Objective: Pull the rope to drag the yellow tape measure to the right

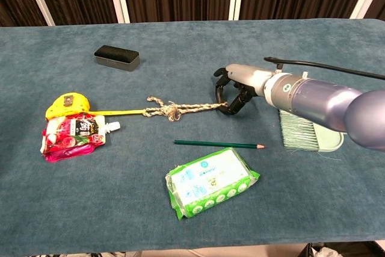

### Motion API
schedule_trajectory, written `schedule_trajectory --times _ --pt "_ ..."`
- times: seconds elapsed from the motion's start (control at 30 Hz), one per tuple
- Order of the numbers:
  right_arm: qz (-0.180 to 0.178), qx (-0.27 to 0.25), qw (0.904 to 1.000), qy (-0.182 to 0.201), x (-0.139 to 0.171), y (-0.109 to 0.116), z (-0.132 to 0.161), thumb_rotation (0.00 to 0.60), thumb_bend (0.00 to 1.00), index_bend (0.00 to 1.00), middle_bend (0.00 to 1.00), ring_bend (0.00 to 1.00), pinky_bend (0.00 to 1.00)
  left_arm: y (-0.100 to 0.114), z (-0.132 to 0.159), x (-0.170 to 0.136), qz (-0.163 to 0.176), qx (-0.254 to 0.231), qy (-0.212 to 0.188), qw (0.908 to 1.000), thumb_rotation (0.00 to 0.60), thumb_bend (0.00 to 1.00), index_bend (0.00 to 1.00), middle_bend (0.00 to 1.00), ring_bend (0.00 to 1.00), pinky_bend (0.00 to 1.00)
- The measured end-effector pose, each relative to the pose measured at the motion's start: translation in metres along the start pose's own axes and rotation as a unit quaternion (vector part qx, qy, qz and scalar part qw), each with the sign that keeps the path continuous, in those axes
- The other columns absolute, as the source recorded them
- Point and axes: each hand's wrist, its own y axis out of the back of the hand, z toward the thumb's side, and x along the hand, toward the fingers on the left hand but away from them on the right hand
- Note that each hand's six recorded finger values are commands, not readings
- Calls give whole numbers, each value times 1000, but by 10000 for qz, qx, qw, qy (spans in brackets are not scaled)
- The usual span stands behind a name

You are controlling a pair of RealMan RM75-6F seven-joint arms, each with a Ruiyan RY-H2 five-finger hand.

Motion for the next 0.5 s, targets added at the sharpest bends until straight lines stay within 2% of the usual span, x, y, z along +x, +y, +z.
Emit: schedule_trajectory --times 0.3,0.5 --pt "-136 -78 9998 -82 1 15 -7 600 414 661 0 0 142 0 0 0 0 -8 4 10000 600 246 39 0 0 0" --pt "-333 -59 9992 -234 3 36 -21 600 416 662 0 0 142 0 0 -1 -1 -6 1 10000 600 247 39 0 0 0"
